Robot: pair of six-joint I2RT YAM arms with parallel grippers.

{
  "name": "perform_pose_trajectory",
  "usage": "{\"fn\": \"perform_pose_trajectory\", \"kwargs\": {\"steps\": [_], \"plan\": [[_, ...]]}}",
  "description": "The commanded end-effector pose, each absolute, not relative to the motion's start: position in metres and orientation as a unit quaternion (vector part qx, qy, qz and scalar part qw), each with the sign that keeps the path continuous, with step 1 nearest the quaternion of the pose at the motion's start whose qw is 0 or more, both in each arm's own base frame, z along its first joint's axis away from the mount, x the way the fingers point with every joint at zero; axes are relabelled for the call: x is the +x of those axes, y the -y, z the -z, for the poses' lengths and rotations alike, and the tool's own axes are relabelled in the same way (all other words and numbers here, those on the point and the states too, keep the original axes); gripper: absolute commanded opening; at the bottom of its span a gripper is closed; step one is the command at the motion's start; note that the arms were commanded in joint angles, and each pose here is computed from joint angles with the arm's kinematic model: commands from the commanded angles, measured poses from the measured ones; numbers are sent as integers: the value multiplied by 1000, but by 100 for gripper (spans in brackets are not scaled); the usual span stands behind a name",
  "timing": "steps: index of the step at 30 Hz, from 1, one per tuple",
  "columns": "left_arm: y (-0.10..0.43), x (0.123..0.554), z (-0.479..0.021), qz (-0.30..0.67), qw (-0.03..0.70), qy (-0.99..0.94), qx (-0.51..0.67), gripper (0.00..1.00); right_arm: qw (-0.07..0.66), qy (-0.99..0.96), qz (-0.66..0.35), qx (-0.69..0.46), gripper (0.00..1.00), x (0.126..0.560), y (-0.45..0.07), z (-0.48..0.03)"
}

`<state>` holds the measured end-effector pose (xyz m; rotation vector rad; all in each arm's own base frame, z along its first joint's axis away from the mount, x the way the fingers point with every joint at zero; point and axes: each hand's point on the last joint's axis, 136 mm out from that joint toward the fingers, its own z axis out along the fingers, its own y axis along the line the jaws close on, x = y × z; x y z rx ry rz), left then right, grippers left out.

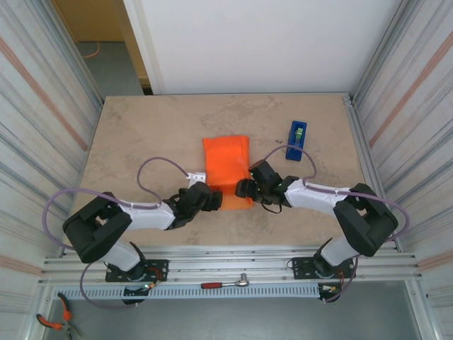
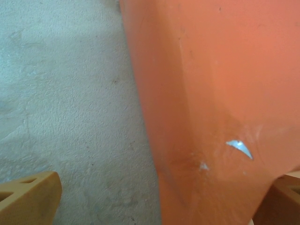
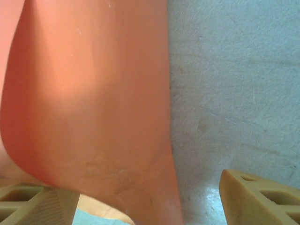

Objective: Wrap the gift box in paper

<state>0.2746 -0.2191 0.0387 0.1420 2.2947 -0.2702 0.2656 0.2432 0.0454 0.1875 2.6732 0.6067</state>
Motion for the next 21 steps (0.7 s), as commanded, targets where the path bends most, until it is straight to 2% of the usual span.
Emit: {"fn": "perform_pose_trajectory", "kwargs": {"steps": [1,9,21], "plan": [[225,272,-58,131,413,-899,60,99,203,-957,-200,62,74,272,-244,-45],[222,257,-74,175,407,-895,47,97,198,-959,-195,61,64,273,-244,-37],[221,272,-57,132,413,-901,26,70,194,-960,-191,60,62,269,-242,-33]]}}
